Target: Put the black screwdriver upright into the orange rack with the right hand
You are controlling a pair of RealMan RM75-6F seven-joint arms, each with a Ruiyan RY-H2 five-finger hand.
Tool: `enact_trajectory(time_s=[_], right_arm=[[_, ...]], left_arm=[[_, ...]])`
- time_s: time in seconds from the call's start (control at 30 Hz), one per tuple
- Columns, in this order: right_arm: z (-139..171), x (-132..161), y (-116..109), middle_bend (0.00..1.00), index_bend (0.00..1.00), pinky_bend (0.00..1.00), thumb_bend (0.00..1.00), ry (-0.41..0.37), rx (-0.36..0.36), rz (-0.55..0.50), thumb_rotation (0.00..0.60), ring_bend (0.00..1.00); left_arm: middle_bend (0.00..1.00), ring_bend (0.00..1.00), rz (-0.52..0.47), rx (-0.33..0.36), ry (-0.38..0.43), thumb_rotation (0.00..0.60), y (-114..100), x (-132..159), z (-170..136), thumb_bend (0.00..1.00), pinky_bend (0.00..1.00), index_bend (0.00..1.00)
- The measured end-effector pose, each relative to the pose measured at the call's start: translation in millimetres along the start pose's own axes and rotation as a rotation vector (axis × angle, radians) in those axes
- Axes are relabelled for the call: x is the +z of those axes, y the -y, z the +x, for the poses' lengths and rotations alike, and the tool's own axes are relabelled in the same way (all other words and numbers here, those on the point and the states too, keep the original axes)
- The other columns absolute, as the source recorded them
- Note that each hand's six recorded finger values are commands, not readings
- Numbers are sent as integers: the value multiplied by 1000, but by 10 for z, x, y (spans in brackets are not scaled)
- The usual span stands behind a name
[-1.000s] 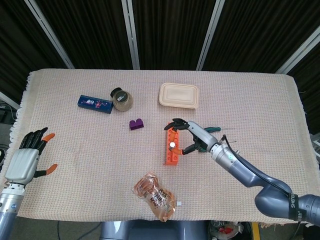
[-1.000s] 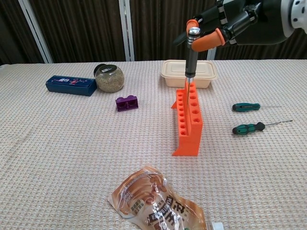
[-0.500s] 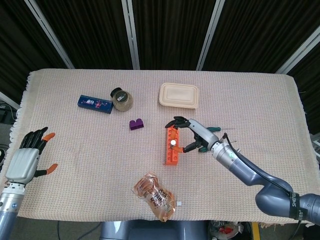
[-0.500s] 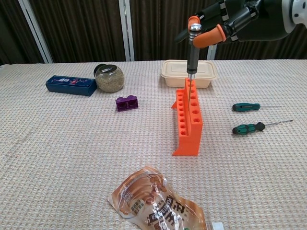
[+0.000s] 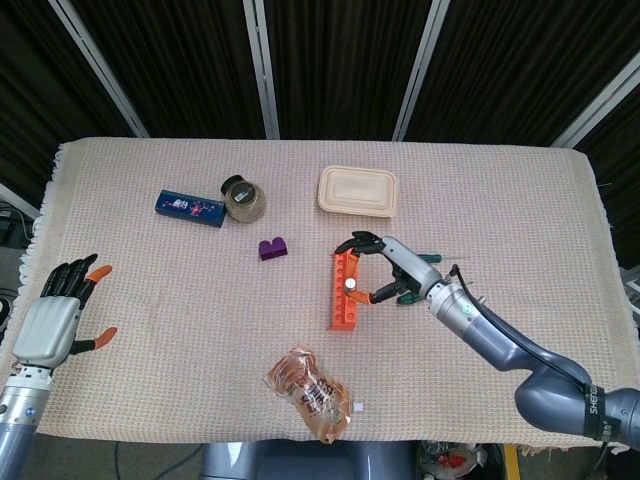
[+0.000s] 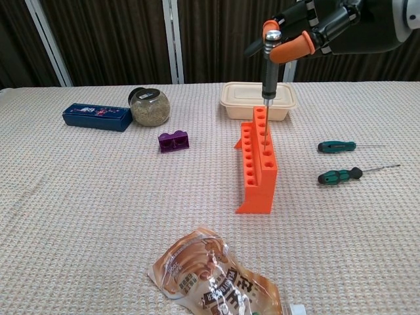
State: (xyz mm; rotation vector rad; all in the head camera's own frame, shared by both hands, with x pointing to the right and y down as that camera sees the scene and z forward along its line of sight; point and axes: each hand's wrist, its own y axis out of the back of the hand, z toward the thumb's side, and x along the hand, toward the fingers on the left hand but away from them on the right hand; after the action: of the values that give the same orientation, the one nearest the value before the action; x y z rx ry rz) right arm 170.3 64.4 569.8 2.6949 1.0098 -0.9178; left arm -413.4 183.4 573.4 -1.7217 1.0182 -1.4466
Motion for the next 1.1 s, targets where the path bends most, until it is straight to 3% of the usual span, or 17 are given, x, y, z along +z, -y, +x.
enact_trajectory(time_s=[0.6,1.1], right_arm=[[-105,-229,43,232,652,0,292,42,9,-29,600,0],[-162,-739,57,232,652,0,292,102,-40,-80,600,0]], left_arm=[[0,0,3,-10,-3,600,30,-13,1,191,0,137],[0,0,17,8,-10,600,-44,-43,10,191,0,136]])
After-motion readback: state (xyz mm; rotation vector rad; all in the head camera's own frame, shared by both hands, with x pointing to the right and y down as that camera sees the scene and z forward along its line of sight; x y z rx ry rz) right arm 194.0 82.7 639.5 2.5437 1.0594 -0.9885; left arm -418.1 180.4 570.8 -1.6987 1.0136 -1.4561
